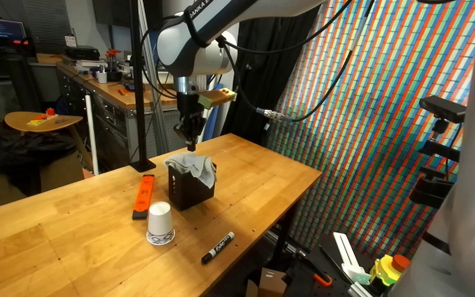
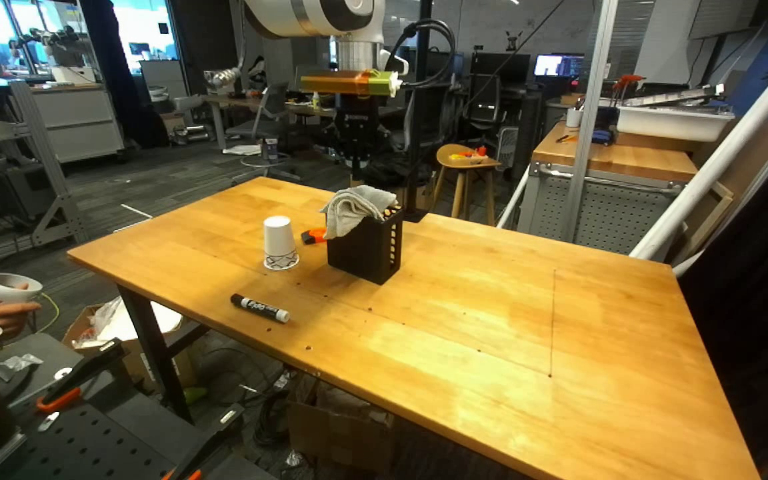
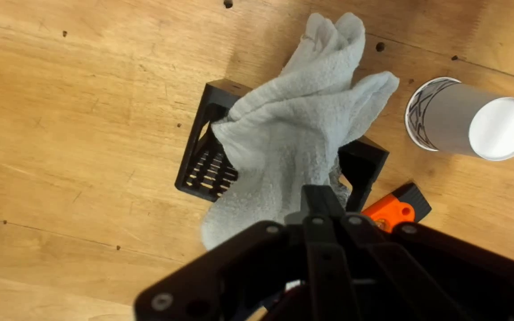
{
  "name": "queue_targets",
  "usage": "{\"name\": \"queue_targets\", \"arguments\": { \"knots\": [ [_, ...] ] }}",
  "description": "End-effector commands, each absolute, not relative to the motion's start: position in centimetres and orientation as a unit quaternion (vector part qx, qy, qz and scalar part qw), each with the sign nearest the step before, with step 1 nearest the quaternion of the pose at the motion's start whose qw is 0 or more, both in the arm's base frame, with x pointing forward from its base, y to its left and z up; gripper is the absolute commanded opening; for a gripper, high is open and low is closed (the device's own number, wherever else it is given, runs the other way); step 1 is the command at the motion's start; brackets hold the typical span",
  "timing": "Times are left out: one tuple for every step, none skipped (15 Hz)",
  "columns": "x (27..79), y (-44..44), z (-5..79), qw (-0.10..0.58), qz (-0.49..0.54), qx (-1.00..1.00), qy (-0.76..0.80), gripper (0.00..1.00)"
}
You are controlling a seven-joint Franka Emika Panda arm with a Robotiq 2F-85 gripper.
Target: Pick up the cloth and put it in the box
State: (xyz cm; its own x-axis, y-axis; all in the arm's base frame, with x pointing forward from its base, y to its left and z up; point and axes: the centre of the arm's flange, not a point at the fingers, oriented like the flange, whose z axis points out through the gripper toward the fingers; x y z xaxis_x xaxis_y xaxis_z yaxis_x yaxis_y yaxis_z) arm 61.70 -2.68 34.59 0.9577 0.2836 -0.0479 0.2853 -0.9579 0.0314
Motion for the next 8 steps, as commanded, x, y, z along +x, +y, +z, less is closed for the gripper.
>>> {"name": "queue_targets", "arguments": {
  "knots": [
    [62.9, -3.8, 33.3, 0.012, -0.012, 0.990, 0.142, 0.00],
    [63.3, -4.0, 32.6, 0.011, -0.012, 0.990, 0.140, 0.00],
    [63.4, -4.1, 32.0, 0.008, -0.014, 0.990, 0.138, 0.00],
    [63.7, -4.1, 31.3, 0.005, -0.016, 0.990, 0.137, 0.00],
    [63.7, -4.0, 30.4, 0.003, -0.020, 0.990, 0.136, 0.00],
    [63.7, -3.8, 29.4, -0.001, -0.027, 0.990, 0.136, 0.00],
    [63.7, -3.7, 28.6, -0.004, -0.034, 0.990, 0.136, 0.00],
    [63.6, -3.5, 27.8, -0.007, -0.040, 0.990, 0.137, 0.00]
  ]
}}
